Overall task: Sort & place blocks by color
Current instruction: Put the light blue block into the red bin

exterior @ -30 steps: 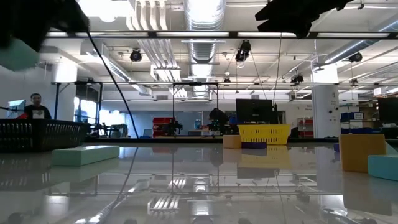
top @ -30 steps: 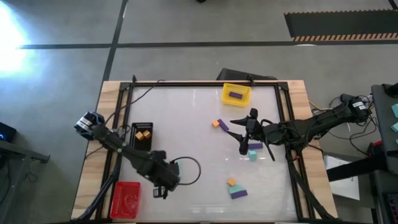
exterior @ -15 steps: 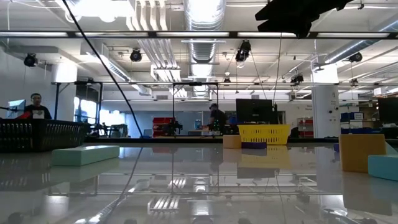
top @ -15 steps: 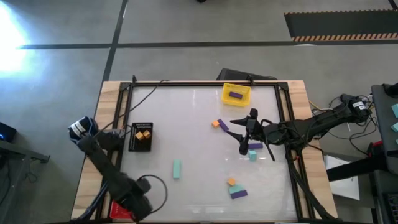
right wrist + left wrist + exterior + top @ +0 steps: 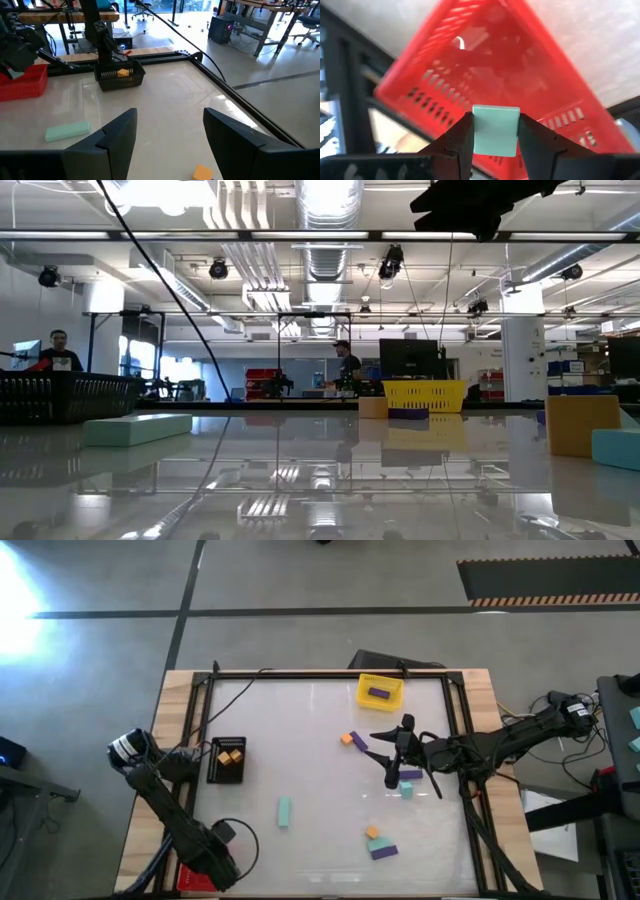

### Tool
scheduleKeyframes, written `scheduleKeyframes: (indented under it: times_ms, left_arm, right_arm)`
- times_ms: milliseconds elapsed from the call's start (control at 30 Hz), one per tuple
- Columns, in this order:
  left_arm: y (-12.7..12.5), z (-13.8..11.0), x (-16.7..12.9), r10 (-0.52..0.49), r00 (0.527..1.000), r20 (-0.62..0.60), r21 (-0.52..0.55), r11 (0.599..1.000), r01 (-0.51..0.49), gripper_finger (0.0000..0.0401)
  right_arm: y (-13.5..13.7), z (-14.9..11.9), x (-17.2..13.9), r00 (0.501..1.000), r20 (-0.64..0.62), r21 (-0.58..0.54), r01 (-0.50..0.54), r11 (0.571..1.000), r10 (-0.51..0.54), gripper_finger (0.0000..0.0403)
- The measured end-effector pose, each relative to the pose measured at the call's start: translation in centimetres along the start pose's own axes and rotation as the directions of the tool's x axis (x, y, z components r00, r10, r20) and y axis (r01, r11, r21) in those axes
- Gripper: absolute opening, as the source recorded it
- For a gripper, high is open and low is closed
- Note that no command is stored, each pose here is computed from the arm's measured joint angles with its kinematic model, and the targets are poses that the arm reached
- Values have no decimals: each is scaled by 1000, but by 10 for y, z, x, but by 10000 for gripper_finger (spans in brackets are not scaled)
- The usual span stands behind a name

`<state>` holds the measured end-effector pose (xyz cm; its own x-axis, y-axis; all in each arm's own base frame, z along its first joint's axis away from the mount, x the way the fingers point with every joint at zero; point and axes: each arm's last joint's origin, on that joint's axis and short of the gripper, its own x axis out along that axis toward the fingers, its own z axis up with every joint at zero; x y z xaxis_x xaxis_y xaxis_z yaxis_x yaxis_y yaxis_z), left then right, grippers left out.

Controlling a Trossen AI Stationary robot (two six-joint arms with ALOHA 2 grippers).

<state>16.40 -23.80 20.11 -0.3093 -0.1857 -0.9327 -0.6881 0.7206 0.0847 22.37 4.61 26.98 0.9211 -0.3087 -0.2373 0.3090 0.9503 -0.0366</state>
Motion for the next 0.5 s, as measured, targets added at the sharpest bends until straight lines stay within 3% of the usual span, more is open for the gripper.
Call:
scheduleKeyframes:
  times_ms: [367, 500]
  left_arm:
    - [3, 7, 16, 11, 1000, 9, -28, 1000, -10, 115]
    - [3, 7, 17, 13, 1000, 9, -26, 1000, -13, 132]
  right_arm:
    - [0, 0, 0, 1000, 0, 1, 0, 1000, 0, 219]
    - [0, 0, 0, 1000, 0, 1, 0, 1000, 0, 219]
